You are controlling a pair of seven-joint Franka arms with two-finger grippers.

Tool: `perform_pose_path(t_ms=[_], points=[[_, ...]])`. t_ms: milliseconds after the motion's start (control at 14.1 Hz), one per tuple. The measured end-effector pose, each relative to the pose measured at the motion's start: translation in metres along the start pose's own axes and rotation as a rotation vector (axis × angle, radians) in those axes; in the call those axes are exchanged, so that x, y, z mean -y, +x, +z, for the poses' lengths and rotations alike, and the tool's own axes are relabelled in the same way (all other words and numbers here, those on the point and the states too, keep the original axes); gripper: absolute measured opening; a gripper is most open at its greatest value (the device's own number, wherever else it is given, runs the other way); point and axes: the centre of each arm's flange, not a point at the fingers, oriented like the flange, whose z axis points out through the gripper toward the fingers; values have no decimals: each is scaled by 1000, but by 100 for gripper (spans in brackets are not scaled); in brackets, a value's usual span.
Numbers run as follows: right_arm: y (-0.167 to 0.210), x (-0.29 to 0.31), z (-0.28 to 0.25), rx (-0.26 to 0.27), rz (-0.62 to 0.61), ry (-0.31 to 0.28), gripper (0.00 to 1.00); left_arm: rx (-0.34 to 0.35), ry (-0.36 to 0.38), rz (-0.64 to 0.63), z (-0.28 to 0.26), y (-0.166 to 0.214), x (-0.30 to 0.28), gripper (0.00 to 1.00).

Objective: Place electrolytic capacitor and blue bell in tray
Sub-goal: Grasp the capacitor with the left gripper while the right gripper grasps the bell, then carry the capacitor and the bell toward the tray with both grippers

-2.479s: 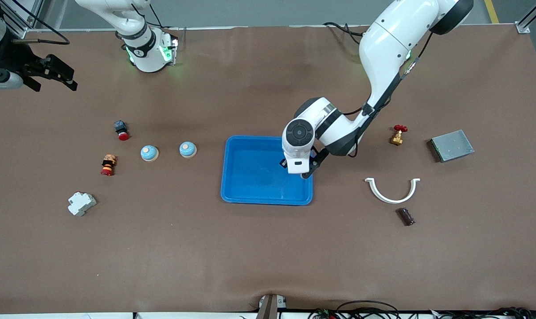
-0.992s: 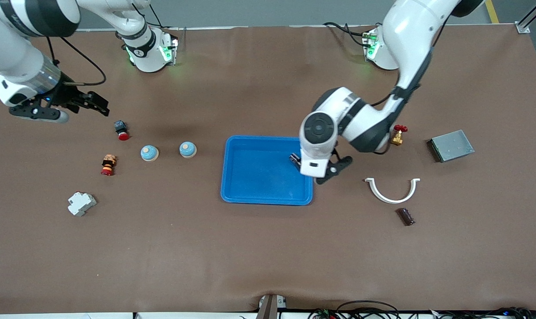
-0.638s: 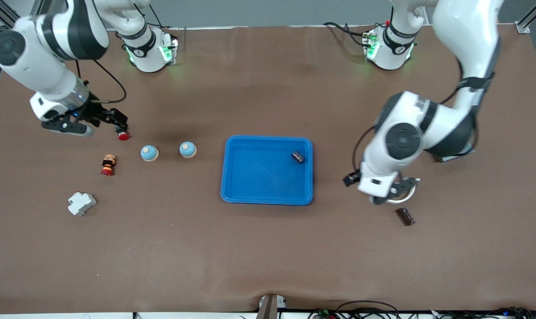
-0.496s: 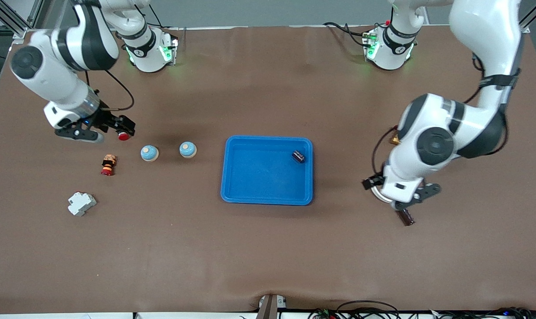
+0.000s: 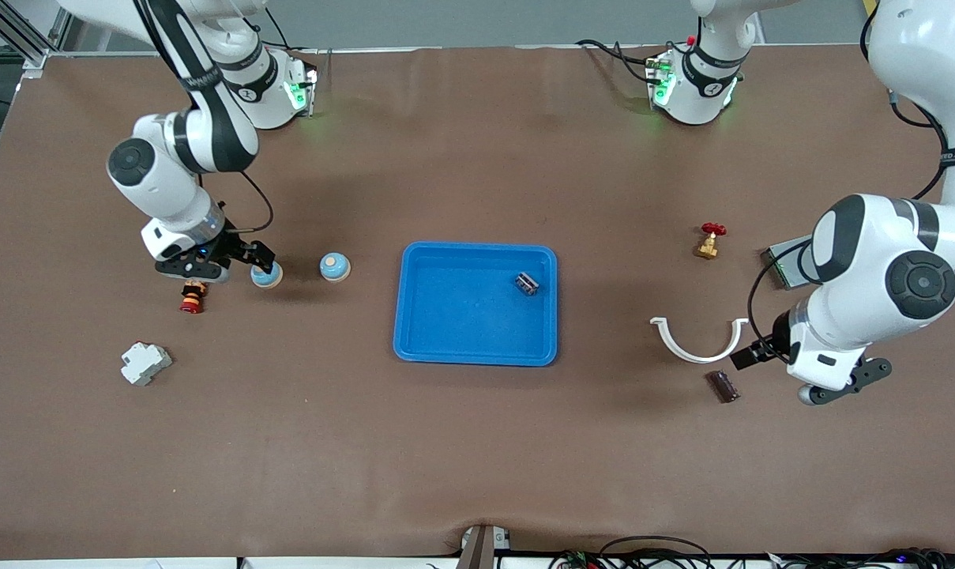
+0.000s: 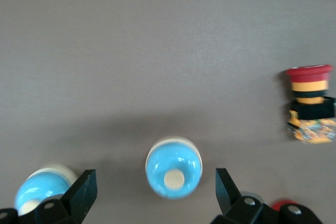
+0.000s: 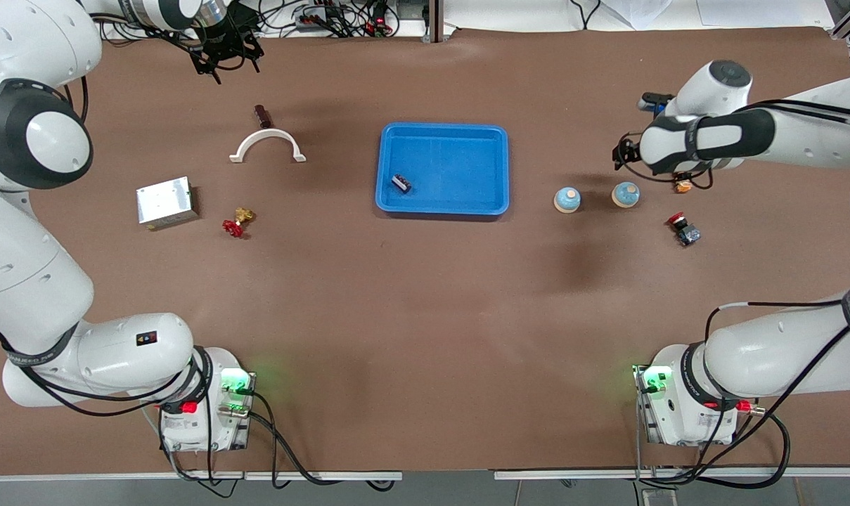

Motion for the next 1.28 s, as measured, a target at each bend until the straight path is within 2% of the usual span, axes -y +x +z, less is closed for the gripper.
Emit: perform_pose_path(t_ms=[283,567,850,1133,1275], points=[[-8,-4,50,9,3,-2,100,-8,-36,-15,34,9,0,100],[-14,-5,71,19,4,-4,100,25,-35,-50,74,19,18,100],[-14,-6,72,18,4,-4,100,37,-31,-132,104,29,40,100],[-15,-7,74,24,5,-6,100,33,-56,-275,139,31,39,100],[-15,-6,74,25,4,-6,81,42,-58,-320,149,27,33,100]])
